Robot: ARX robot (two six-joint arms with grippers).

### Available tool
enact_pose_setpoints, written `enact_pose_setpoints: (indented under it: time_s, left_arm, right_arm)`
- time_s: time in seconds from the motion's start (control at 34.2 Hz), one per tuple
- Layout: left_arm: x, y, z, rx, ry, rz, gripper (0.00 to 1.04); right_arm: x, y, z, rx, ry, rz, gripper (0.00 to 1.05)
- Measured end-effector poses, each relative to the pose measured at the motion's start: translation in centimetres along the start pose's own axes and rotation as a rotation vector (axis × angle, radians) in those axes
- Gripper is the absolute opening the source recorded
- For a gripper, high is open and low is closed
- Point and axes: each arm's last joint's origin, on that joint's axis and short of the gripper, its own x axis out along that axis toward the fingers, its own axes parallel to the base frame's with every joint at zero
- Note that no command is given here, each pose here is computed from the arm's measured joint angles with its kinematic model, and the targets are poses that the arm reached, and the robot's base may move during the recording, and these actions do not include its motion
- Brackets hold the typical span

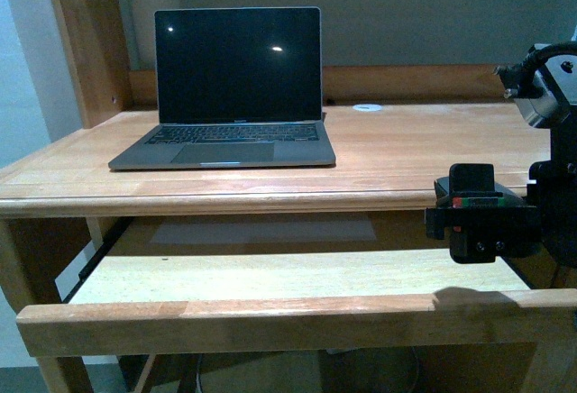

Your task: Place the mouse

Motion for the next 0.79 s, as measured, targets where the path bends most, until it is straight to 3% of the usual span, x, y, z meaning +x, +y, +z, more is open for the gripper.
enact_pose_setpoints:
  time_s: [0.79]
  left_arm:
    - [0.00,0.00,0.01,0.000,-0.001,0.000,0.98]
  right_arm:
    - [0.06,-0.04,-0.30,-0.014,0.011,-0.003,0.63]
